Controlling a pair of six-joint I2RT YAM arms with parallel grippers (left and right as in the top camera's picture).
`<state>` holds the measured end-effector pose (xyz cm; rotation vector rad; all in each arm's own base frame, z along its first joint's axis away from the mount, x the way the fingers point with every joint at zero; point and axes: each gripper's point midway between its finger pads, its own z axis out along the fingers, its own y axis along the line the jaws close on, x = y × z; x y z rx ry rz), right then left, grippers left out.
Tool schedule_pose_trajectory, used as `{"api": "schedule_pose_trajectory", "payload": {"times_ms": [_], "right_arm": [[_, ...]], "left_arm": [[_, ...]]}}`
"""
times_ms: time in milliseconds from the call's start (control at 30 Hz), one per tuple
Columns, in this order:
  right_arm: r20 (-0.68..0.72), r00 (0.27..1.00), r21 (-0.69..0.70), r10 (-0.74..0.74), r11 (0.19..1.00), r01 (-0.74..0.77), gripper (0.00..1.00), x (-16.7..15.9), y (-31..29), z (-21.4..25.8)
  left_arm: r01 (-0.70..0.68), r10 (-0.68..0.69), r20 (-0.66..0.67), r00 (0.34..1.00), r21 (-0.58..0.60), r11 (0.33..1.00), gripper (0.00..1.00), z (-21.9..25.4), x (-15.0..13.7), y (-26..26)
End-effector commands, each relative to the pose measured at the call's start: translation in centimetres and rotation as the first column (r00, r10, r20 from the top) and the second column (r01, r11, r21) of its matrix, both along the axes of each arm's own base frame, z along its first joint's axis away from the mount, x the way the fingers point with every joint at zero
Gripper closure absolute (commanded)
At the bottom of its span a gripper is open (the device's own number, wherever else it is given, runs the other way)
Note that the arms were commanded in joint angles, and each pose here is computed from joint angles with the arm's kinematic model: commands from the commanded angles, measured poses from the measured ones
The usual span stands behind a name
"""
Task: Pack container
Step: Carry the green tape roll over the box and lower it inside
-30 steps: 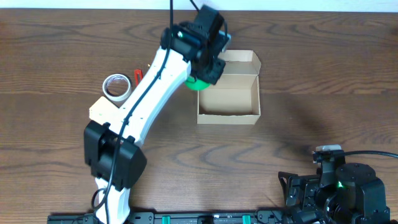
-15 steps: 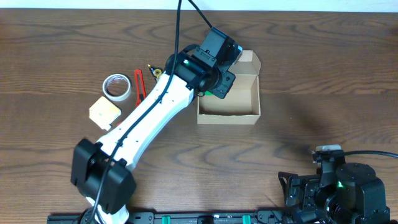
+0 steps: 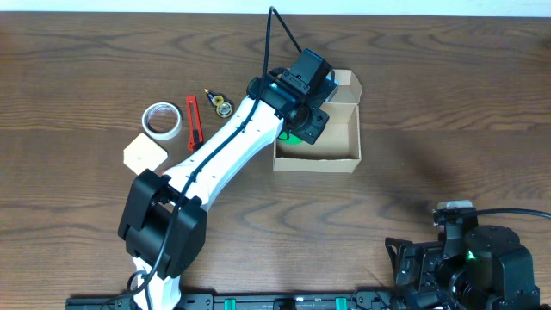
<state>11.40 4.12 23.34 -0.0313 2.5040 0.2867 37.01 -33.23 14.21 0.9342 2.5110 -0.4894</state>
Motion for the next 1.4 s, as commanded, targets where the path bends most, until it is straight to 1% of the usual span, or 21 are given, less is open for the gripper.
{"api": "schedule_pose_trajectory", "payload": {"times_ms": [0, 167, 300, 433, 500, 567, 633, 700, 800, 900, 933, 1100, 1200, 1367], "right_arm": [[-0.003, 1.0, 0.009, -0.018, 1.0, 0.018, 0.01, 0.0, -0.1, 0.0], [-0.003, 1.0, 0.009, -0.018, 1.0, 0.018, 0.01, 0.0, -0.1, 0.0], [-0.003, 1.0, 0.009, -0.018, 1.0, 0.018, 0.01, 0.0, -0.1, 0.0], [-0.003, 1.0, 0.008, -0.018, 1.0, 0.018, 0.01, 0.0, -0.1, 0.0], [-0.003, 1.0, 0.009, -0.018, 1.0, 0.018, 0.01, 0.0, -0.1, 0.0], [-0.003, 1.0, 0.009, -0.018, 1.0, 0.018, 0.01, 0.0, -0.1, 0.0], [-0.003, 1.0, 0.009, -0.018, 1.0, 0.018, 0.01, 0.0, -0.1, 0.0], [-0.003, 1.0, 0.009, -0.018, 1.0, 0.018, 0.01, 0.0, -0.1, 0.0], [-0.003, 1.0, 0.009, -0.018, 1.0, 0.018, 0.01, 0.0, -0.1, 0.0], [-0.003, 1.0, 0.008, -0.018, 1.0, 0.018, 0.01, 0.0, -0.1, 0.0], [-0.003, 1.0, 0.009, -0.018, 1.0, 0.018, 0.01, 0.0, -0.1, 0.0], [-0.003, 1.0, 0.009, -0.018, 1.0, 0.018, 0.01, 0.0, -0.1, 0.0], [-0.003, 1.0, 0.009, -0.018, 1.0, 0.018, 0.01, 0.0, -0.1, 0.0], [-0.003, 1.0, 0.008, -0.018, 1.0, 0.018, 0.01, 0.0, -0.1, 0.0]], "left_arm": [[0.035, -0.035, -0.036, 0.999, 0.008, 0.999, 0.94, -1.7, -0.6, -0.6], [0.072, -0.072, -0.012, 0.997, 0.02, 0.997, 0.94, -1.7, -0.8, -1.1], [0.046, -0.048, 0.031, 0.998, 0.072, 0.996, 0.94, -1.8, -0.3, -0.7], [0.003, -0.016, 0.103, 0.995, 0.125, 0.992, 0.94, -1.0, 0.6, 0.0], [-0.012, -0.006, 0.142, 0.99, 0.127, 0.992, 0.94, -0.1, 0.9, 0.1], [-0.011, -0.006, 0.164, 0.986, 0.102, 0.995, 0.94, 1.0, 1.0, -0.2], [0.024, -0.034, 0.159, 0.987, 0.062, 0.998, 0.94, 1.7, 0.6, -0.9], [0.112, -0.113, 0.135, 0.984, 0.014, 0.994, 0.94, 1.9, -0.5, -2.1], [0.139, -0.139, 0.125, 0.982, 0.01, 0.99, 0.94, 1.5, -0.8, -2.4], [0.215, -0.214, 0.115, 0.97, 0.004, 0.977, 0.94, 1.0, -1.6, -2.8], [0.218, -0.218, 0.112, 0.97, 0.006, 0.976, 0.94, 0.8, -1.7, -2.8], [0.17, -0.178, 0.12, 0.977, 0.07, 0.983, 0.94, -1.1, -0.7, -1.4], [0.157, -0.164, 0.12, 0.979, 0.072, 0.985, 0.94, -2.2, -0.2, -0.8], [0.112, -0.121, 0.153, 0.981, 0.064, 0.992, 0.94, -2.5, 1.7, 0.4]]}}
